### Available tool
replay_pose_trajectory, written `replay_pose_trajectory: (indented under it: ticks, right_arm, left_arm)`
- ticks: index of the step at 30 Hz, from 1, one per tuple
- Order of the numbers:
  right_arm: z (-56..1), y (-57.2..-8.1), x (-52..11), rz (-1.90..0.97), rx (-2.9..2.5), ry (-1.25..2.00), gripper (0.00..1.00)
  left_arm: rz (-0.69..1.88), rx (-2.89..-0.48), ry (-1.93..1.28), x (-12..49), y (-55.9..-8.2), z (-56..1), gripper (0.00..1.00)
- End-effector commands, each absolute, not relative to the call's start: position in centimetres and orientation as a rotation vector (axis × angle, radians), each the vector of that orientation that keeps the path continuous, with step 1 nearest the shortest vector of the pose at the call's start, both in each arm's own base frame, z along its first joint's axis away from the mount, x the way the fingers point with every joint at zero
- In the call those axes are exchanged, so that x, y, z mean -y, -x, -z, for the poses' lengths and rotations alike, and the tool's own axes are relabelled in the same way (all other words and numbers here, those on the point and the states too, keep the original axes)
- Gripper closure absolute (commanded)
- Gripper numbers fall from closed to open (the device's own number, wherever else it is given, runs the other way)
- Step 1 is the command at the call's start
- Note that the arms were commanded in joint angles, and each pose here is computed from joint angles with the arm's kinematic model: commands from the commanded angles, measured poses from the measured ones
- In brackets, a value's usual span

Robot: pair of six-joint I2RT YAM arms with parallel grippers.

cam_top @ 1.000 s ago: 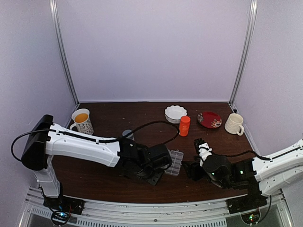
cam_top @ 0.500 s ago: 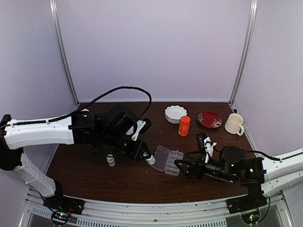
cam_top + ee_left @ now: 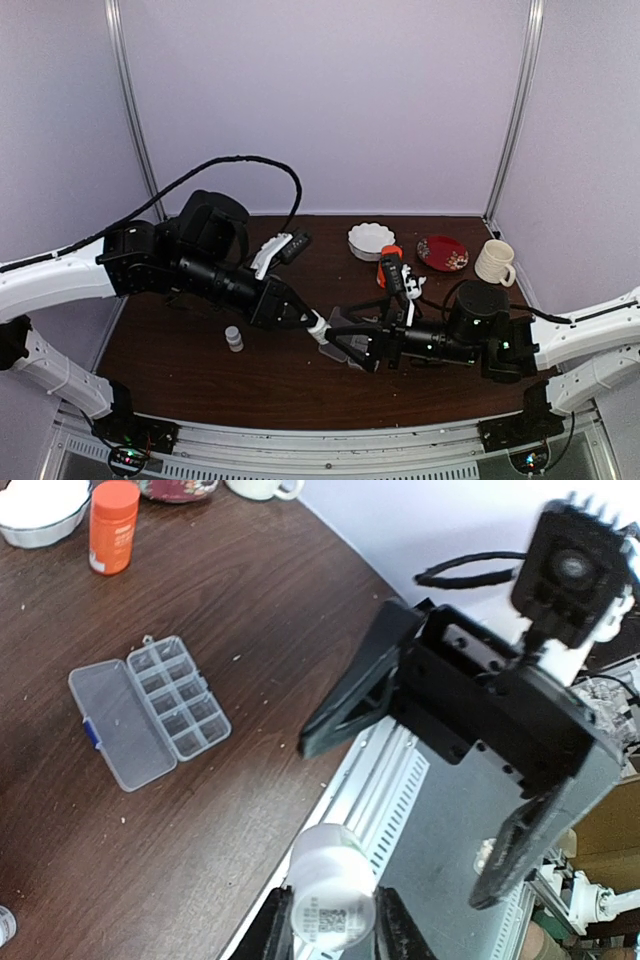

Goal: Sort the pills into containers
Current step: Pass from the left arm to the right

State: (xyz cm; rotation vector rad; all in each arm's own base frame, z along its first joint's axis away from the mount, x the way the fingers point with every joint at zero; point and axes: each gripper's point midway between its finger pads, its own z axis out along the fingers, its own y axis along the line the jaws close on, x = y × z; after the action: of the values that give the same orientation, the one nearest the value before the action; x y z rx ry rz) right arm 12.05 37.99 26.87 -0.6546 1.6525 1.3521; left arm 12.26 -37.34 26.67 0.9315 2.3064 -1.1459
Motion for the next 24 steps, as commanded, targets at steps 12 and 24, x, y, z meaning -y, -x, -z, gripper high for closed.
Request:
replay_pose_trajectory:
  ticks: [12, 24]
  right_arm:
    - [-31.3, -11.3, -37.7, -1.499, -1.479, 0.605, 0.32]
    - [-32.1, -9.8, -37.6, -1.538, -1.426, 0.69, 0.52]
  left_arm:
    - [1.37, -1.966, -0.994, 39.2, -11.5, -35.7, 0.91]
    - [1.409, -1.953, -1.002, 39.2, -11.1, -35.9, 0.91]
